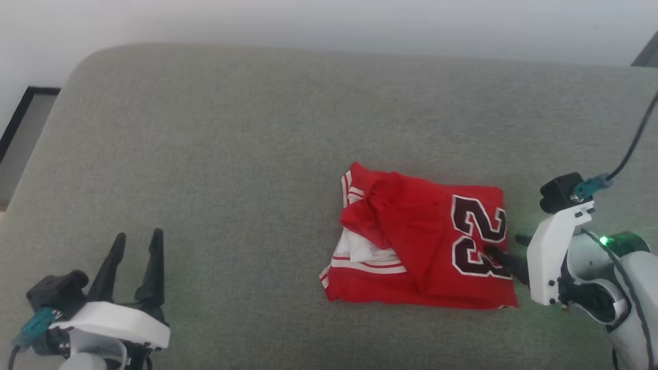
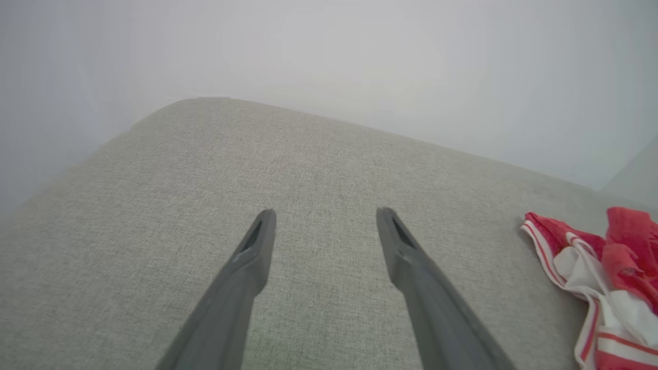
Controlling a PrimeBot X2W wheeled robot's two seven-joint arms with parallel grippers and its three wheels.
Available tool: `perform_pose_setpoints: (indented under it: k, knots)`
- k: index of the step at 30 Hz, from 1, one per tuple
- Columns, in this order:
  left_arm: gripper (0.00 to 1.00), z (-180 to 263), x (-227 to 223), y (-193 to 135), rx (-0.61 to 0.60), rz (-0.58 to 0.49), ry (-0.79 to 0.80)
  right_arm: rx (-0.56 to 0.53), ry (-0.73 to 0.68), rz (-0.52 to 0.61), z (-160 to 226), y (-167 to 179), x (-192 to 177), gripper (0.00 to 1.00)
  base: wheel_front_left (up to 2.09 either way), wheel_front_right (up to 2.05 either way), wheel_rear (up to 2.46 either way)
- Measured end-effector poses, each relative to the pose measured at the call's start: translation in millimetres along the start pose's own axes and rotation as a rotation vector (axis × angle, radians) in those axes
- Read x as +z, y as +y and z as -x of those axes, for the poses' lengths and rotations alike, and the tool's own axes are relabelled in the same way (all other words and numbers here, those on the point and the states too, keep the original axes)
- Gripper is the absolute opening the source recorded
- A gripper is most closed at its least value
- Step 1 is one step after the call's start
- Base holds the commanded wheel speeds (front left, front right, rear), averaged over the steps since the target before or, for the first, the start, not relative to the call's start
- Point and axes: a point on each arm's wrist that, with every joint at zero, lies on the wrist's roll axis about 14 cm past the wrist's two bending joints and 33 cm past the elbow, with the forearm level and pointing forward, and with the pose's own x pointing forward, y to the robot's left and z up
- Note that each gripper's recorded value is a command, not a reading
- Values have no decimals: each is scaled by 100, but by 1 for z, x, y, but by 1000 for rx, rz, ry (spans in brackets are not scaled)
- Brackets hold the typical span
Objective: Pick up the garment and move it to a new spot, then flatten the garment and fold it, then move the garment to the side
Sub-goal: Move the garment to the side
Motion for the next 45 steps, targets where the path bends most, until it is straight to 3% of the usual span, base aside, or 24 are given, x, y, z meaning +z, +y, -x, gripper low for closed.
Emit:
perform_pose_setpoints:
  k: [9, 10, 11, 24, 33, 45]
  knots:
    - [100, -8, -12, 4, 22, -5, 35, 31, 204, -41, -29, 4, -21, 100, 0, 0, 0]
    - [100, -8, -12, 4, 24, -6, 36, 33, 210, -38, -30, 5, -20, 86, 0, 0, 0]
    - [100, -8, -13, 5, 26, -7, 39, 36, 215, -35, -31, 6, -20, 0, 0, 0, 0]
    - [100, -24, -8, -10, -27, -14, 23, 15, 140, -34, -18, 0, -1, 0, 0, 0, 0]
    - [100, -51, -9, -53, -156, -20, 20, -135, 63, -75, 18, -58, 15, 0, 0, 0, 0]
    - [100, -105, -27, -155, -445, -32, 39, -391, -64, -119, 78, -152, 37, 0, 0, 0, 0]
